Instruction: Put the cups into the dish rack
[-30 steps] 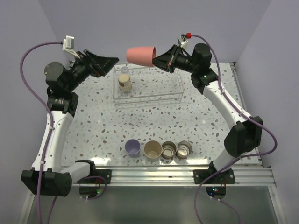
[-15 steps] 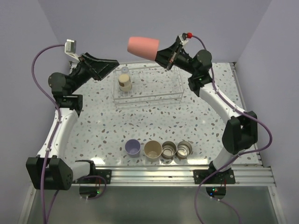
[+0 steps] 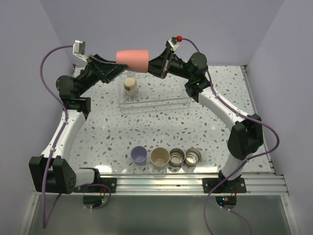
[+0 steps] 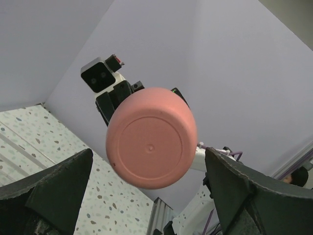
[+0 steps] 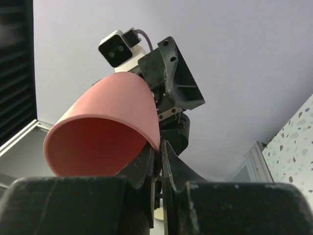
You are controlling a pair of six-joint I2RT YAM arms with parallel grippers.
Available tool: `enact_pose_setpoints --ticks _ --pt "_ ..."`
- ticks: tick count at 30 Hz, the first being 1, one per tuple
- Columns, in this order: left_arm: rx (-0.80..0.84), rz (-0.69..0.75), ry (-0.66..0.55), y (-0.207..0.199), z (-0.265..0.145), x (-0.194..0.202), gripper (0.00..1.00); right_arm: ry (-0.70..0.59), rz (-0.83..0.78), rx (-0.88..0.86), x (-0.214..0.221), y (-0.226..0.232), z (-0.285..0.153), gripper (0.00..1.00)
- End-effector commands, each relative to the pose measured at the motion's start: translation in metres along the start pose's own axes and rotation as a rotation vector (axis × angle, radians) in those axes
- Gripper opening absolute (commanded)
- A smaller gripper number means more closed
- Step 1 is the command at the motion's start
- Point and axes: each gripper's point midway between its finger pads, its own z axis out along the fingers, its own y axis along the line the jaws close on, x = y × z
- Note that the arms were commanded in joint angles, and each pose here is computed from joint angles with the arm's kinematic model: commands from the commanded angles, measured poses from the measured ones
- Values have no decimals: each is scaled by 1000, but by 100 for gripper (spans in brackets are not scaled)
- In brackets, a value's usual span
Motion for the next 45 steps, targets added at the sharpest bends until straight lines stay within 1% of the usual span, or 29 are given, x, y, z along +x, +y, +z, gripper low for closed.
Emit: enact_pose_setpoints --ticks 1,6,8,9,10,12,13,15,18,21,23,26,28,29,32,33,35,36,37,38,39,40,41,43,44,45 --pt "87 80 -31 -31 4 -12 100 26 -54 -29 4 14 5 0" --pt "91 81 -28 -32 4 -12 99 40 -43 -15 8 5 5 0" --pt "87 78 -29 -30 3 -12 94 43 -39 -13 10 3 6 0" --pt "85 74 -26 -30 3 -11 89 43 -38 -11 10 2 6 0" --pt "85 72 -24 -29 3 -10 86 43 -35 -8 10 -1 6 0" --pt "85 71 -24 -29 3 -10 81 45 -35 -8 10 -1 6 0" --pt "84 70 -24 -29 3 -10 81 48 -31 -6 10 -3 6 0" --pt "86 72 -25 -30 4 -11 92 52 -30 -8 12 -3 7 0" --pt "86 72 -22 -29 5 -12 100 58 -30 -7 14 -5 7 0" --pt "86 71 -21 -28 6 -13 100 60 -30 -7 15 -6 7 0" --pt "85 73 -21 -27 7 -14 98 57 -27 -5 14 -8 7 0" --pt "81 68 -20 -25 8 -14 90 63 -26 -11 15 -8 7 0" --pt "77 67 -23 -22 8 -15 81 64 -28 -12 15 -8 8 0" --pt "80 70 -23 -23 9 -16 71 63 -28 -11 15 -8 7 0" --pt "75 62 -15 -19 11 -16 53 57 -23 -5 13 -11 7 0" --pt "77 66 -16 -20 11 -16 38 58 -24 -5 14 -12 7 0" --pt "69 65 -15 -17 12 -17 26 59 -20 0 14 -14 7 0" --pt "67 66 -15 -16 12 -17 24 60 -18 4 14 -16 7 4" --pt "63 68 -14 -14 13 -17 23 59 -17 7 14 -16 7 14" --pt "47 66 -10 -9 14 -16 22 59 -16 12 14 -17 6 30" --pt "45 70 -8 -9 14 -17 20 62 -11 37 15 -23 5 66" --pt "27 59 -1 -2 15 -16 19 60 -21 46 15 -21 4 76" --pt "25 81 3 -2 17 -18 17 56 -29 87 12 -29 0 98" --pt "2 86 11 7 20 -20 15 50 -53 130 10 -29 -8 98" --pt "-14 103 15 10 23 -23 13 42 -61 195 6 -42 -18 98" --pt "-25 110 15 14 25 -25 11 35 -71 225 4 -45 -24 98"
